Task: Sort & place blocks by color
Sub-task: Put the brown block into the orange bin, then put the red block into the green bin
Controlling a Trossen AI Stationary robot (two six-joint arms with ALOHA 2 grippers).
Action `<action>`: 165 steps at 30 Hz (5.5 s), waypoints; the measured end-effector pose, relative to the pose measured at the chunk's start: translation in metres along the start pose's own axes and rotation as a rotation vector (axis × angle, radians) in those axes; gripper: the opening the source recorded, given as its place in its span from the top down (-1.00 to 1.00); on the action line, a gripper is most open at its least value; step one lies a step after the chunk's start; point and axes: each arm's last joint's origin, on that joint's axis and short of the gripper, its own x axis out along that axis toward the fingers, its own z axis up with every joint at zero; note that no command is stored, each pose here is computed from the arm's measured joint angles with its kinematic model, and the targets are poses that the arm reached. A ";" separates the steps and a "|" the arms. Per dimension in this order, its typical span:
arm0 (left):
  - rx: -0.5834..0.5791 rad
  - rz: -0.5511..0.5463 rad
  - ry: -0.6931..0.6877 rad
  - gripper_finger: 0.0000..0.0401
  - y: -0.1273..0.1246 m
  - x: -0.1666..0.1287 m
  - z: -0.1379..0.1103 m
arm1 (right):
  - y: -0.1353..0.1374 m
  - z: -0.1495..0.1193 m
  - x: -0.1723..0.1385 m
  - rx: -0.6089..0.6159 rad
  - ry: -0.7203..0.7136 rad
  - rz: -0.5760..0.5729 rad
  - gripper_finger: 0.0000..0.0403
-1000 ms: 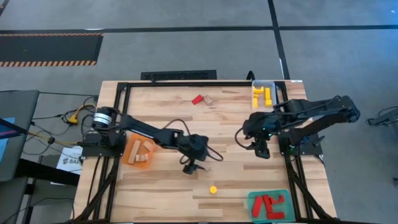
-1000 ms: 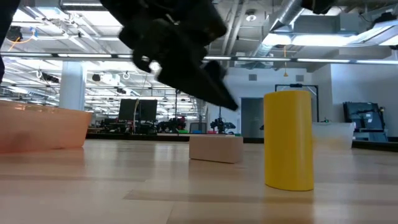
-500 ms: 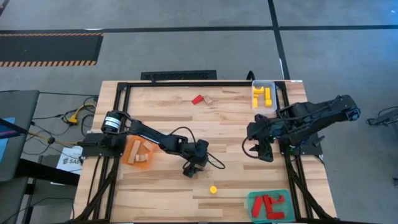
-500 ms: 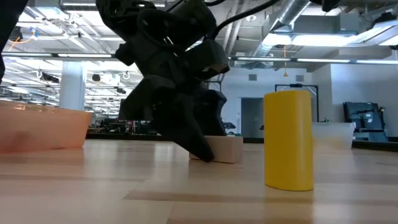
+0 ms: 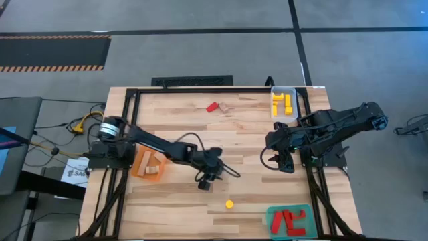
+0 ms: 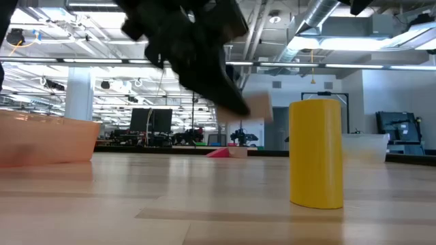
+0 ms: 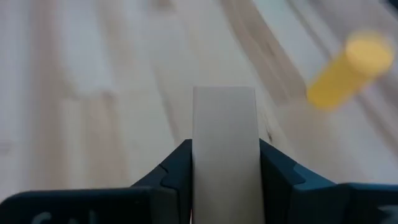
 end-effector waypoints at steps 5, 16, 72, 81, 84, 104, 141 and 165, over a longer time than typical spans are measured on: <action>-0.096 0.189 0.033 0.51 0.001 -0.067 0.018 | -0.001 0.000 0.000 -0.033 -0.007 -0.021 -0.19; -0.829 0.657 0.297 0.51 -0.015 -0.193 -0.048 | -0.002 0.002 0.000 -0.067 -0.045 -0.094 -0.19; -0.864 0.672 -0.099 -0.72 0.060 -0.169 -0.073 | -0.020 0.008 0.000 0.128 -0.072 -0.152 -0.19; -0.941 0.629 -0.009 -0.72 0.179 -0.131 -0.084 | -0.029 0.003 0.000 0.025 0.027 -0.098 -0.19; -0.931 0.634 0.049 -0.72 0.213 -0.112 -0.078 | -0.045 0.004 -0.004 -0.031 0.025 -0.134 -0.19; -0.834 0.557 0.401 -0.72 0.293 -0.038 -0.074 | -0.134 0.000 -0.028 -0.030 -0.052 -0.221 -0.19; -0.570 0.088 0.723 0.51 0.250 -0.095 -0.055 | -0.143 0.007 -0.032 0.152 -0.179 -0.208 -0.19; -0.569 -0.520 -0.425 0.51 0.143 -0.160 0.010 | -0.085 0.115 0.031 -0.493 -0.691 0.056 -0.19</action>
